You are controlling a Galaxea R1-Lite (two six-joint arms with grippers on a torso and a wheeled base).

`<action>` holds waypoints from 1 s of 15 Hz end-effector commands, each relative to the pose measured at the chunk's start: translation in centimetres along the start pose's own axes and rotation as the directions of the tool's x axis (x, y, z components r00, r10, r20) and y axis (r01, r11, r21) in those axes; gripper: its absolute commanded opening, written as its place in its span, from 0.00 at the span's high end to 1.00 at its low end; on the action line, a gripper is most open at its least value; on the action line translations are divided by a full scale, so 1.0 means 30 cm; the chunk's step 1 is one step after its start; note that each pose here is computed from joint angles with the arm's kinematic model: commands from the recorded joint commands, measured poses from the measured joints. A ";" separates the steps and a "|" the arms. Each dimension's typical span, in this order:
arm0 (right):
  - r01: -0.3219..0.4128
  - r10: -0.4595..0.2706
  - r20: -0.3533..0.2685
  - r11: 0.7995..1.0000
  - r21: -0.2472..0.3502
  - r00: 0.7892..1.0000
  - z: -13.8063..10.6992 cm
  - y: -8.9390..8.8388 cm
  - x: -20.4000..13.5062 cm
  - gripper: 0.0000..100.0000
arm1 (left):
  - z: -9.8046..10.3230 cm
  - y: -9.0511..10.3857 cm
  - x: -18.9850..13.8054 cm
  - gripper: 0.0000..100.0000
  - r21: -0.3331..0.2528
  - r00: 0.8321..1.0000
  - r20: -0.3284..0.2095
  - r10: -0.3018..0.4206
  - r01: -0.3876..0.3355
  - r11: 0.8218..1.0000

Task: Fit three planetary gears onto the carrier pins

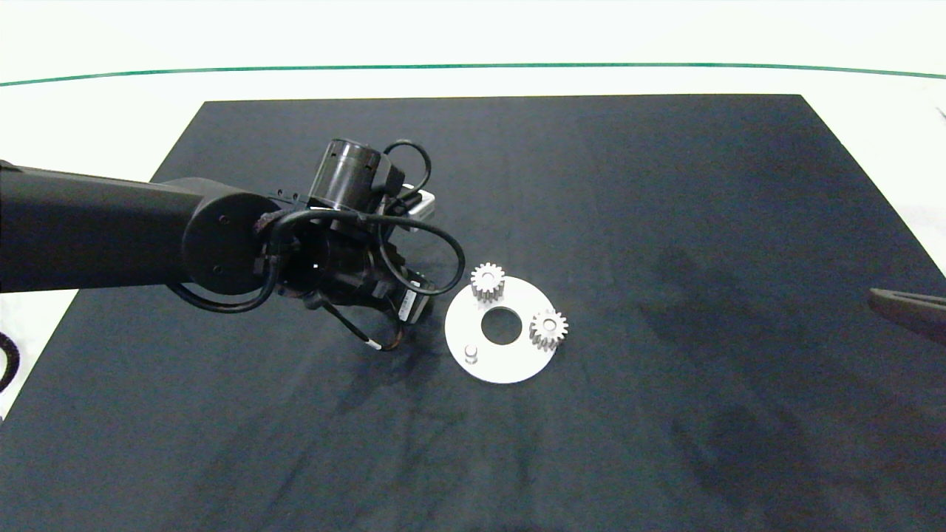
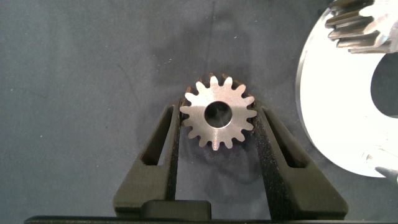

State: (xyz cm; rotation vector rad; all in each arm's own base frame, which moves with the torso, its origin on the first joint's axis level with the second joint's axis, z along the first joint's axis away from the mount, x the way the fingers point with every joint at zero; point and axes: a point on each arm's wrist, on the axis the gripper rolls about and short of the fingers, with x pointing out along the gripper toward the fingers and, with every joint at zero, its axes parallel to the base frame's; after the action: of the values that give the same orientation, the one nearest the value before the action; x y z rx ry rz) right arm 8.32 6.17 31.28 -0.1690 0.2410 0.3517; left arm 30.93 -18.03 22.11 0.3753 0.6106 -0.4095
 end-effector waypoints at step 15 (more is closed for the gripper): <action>-0.006 0.006 0.019 1.000 -0.006 1.000 0.000 -0.008 -0.024 0.00 | -0.091 -0.078 -0.295 0.87 0.065 0.998 0.029 -0.059 0.058 0.996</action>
State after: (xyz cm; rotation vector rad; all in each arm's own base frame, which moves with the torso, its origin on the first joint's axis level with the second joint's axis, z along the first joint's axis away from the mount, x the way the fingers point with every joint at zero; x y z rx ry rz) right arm 7.91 5.84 31.41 -0.1720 0.2261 0.3605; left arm 23.42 -16.31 24.85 0.3988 0.5910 -0.4620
